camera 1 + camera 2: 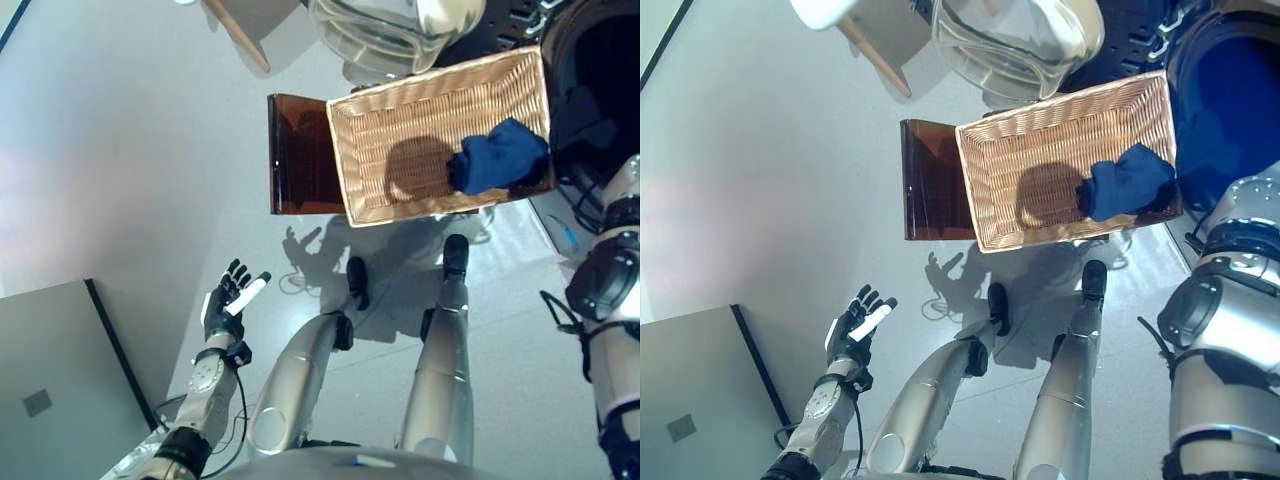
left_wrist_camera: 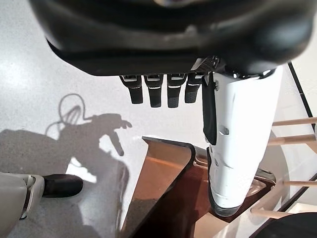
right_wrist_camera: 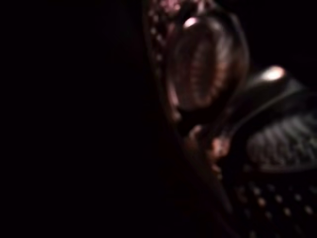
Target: Pick up the clothes and place them into the washing machine
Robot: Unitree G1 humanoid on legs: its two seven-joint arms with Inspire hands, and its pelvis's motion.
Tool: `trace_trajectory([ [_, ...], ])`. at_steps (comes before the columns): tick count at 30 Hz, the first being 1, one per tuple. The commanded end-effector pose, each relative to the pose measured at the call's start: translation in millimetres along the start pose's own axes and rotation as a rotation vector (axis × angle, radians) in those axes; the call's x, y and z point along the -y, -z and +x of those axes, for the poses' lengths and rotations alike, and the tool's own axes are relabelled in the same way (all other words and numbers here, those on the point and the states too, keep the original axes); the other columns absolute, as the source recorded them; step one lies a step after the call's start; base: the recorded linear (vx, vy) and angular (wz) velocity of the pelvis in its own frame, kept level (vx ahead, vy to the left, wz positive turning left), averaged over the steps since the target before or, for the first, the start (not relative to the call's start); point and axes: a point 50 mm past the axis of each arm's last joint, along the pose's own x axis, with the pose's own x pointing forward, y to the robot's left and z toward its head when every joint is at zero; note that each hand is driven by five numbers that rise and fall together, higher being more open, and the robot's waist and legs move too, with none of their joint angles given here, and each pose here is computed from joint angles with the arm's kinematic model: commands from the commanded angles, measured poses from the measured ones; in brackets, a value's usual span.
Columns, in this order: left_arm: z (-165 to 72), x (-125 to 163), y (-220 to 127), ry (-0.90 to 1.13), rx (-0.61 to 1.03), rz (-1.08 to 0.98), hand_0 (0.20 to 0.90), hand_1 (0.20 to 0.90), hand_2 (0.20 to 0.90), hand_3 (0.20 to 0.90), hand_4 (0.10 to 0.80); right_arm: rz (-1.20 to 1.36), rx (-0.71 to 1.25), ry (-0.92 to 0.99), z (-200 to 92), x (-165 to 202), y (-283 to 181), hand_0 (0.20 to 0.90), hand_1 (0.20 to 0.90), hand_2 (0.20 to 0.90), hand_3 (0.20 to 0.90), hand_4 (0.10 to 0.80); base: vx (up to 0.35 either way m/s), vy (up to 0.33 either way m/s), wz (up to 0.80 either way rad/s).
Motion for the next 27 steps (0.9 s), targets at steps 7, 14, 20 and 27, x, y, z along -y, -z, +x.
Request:
trace_trajectory([
  [7, -16, -45, -2, -0.135, 0.021, 0.018, 0.9, 0.9, 0.9, 0.9, 0.8, -0.033, 0.291, -0.296, -9, -69, -69, 0.9, 0.9, 0.9, 0.9, 0.8, 0.0, 0.0, 0.0],
  [14, -17, -48, -3, -0.139, 0.018, 0.035, 0.9, 0.9, 0.9, 0.9, 0.8, -0.208, 0.317, -0.251, -7, -76, -67, 0.9, 0.9, 0.9, 0.9, 0.8, 0.0, 0.0, 0.0],
  [20, -18, -47, -10, -0.108, 0.048, 0.042, 0.9, 0.9, 0.9, 0.9, 0.8, -0.592, 0.403, -0.247, -5, -86, -69, 0.9, 0.9, 0.9, 0.9, 0.8, 0.0, 0.0, 0.0],
  [27, -18, -51, -23, -0.08, 0.096, 0.049, 0.9, 0.9, 0.9, 0.9, 0.8, -1.441, 0.646, -0.371, -6, -89, -49, 0.9, 0.9, 0.9, 0.9, 0.8, -0.003, -0.002, -0.01],
])
